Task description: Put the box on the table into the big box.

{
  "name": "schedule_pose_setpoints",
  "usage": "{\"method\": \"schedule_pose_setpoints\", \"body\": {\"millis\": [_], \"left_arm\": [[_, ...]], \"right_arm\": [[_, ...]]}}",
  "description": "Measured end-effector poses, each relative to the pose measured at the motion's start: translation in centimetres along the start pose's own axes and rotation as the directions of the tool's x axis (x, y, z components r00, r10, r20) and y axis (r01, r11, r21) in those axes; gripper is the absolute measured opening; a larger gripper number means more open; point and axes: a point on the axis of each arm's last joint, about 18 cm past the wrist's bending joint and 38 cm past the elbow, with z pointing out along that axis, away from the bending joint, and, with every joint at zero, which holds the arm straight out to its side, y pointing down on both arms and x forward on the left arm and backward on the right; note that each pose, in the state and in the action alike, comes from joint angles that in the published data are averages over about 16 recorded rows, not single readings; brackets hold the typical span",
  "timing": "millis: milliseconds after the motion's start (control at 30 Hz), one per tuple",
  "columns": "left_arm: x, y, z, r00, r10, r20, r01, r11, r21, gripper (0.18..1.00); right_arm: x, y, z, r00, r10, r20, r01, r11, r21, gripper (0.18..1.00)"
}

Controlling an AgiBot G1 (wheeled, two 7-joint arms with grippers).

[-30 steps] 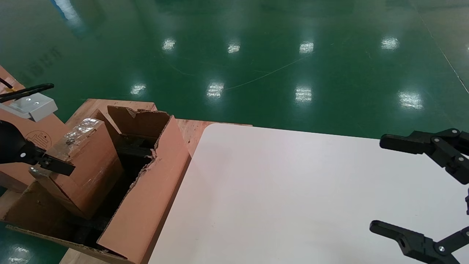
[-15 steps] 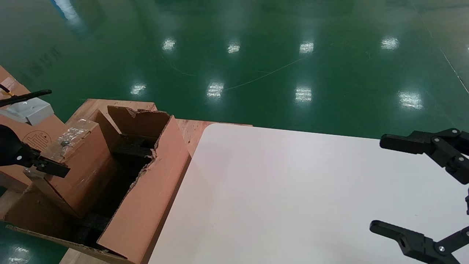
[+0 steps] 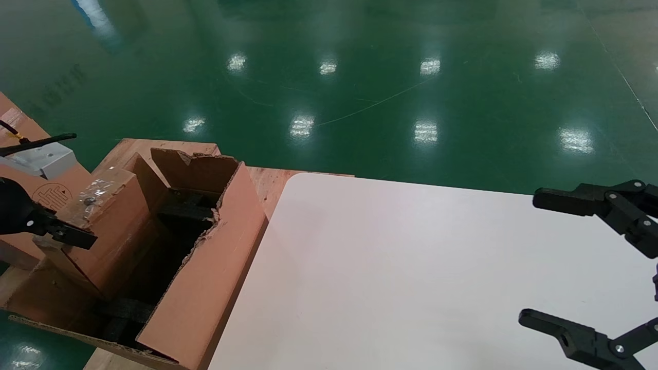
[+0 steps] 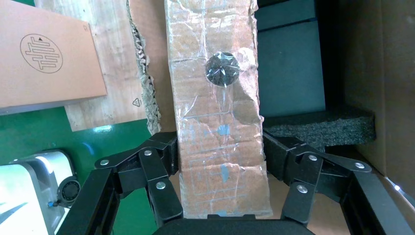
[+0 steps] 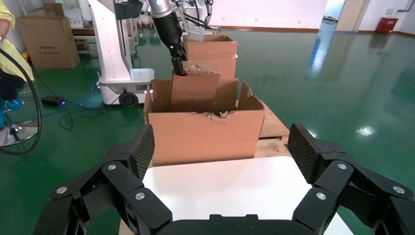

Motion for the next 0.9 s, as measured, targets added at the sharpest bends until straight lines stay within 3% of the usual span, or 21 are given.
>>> {"method": "schedule_pose_setpoints", "body": {"millis": [900], "left_arm": [[-0.6,0.7,2.9,0.999,-0.011,0.053,0.011,1.0,0.004,0.356]], "right_arm": [[0.0,0.0,0.0,1.0,0.0,0.0,0.0,1.0,0.0,1.001]]}}
